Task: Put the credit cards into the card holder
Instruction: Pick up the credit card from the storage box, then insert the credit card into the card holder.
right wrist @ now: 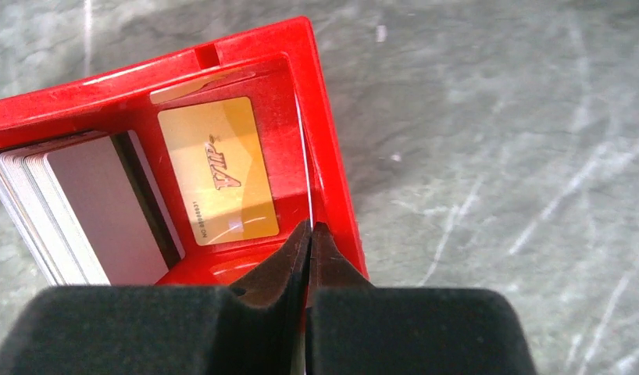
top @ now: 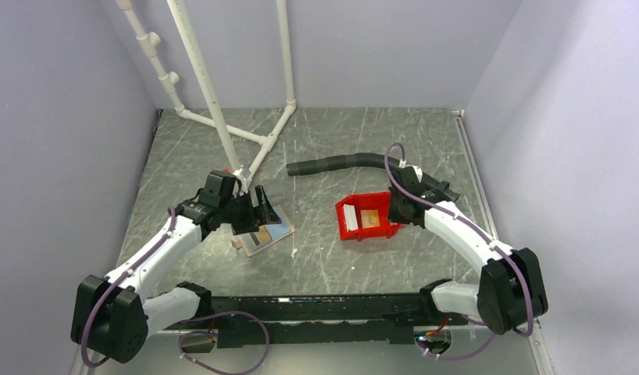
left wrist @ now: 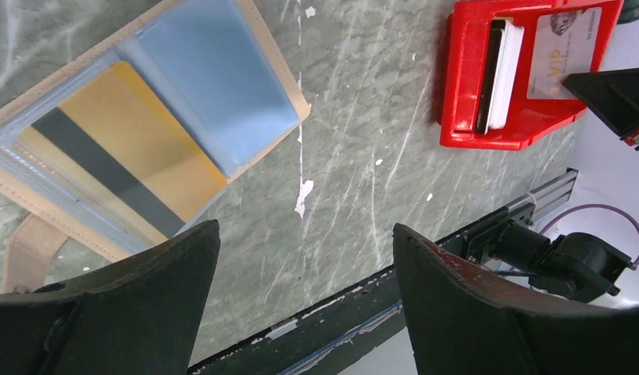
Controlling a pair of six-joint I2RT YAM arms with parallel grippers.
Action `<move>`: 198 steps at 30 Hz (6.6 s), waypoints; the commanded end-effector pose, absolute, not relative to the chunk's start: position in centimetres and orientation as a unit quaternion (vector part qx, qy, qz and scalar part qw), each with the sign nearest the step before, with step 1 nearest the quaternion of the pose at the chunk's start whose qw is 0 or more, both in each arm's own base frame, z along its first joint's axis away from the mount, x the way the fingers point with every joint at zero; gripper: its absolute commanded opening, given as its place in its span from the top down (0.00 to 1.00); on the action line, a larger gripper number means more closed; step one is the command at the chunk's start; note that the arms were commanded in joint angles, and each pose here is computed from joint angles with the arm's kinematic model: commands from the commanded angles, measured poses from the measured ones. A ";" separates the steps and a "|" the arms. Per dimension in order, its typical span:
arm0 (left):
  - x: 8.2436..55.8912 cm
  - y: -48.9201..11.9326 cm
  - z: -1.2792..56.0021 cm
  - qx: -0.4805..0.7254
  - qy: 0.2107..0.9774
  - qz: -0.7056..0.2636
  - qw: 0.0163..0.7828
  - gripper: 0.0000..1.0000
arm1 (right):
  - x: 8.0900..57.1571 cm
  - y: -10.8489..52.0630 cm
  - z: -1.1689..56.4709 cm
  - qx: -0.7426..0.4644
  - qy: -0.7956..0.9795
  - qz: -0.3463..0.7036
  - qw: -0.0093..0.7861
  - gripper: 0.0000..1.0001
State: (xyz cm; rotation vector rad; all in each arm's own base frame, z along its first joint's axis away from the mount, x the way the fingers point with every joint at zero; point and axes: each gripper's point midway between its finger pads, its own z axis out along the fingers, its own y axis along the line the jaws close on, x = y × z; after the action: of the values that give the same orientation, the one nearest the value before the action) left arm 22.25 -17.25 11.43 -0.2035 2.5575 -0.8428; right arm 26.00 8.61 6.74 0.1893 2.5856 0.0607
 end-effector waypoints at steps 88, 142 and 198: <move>23.3 -13.7 5.3 -0.204 0.897 -0.388 0.054 1.00 | 29.3 41.5 3.3 -0.253 0.870 0.387 0.173 1.00; 25.2 -13.6 3.4 -0.297 0.876 -0.378 0.053 1.00 | 28.9 41.8 2.3 -0.249 0.868 0.398 0.159 1.00; 25.1 -16.1 5.2 -0.214 0.926 -0.295 0.100 0.57 | 28.7 39.3 4.8 -0.263 0.877 0.369 0.159 0.83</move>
State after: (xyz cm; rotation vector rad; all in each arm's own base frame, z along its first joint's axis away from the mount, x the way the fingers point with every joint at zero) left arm 25.55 -17.33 3.38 -0.7427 2.7116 -0.9906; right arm 28.46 40.06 2.68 -0.7241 2.5557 1.1206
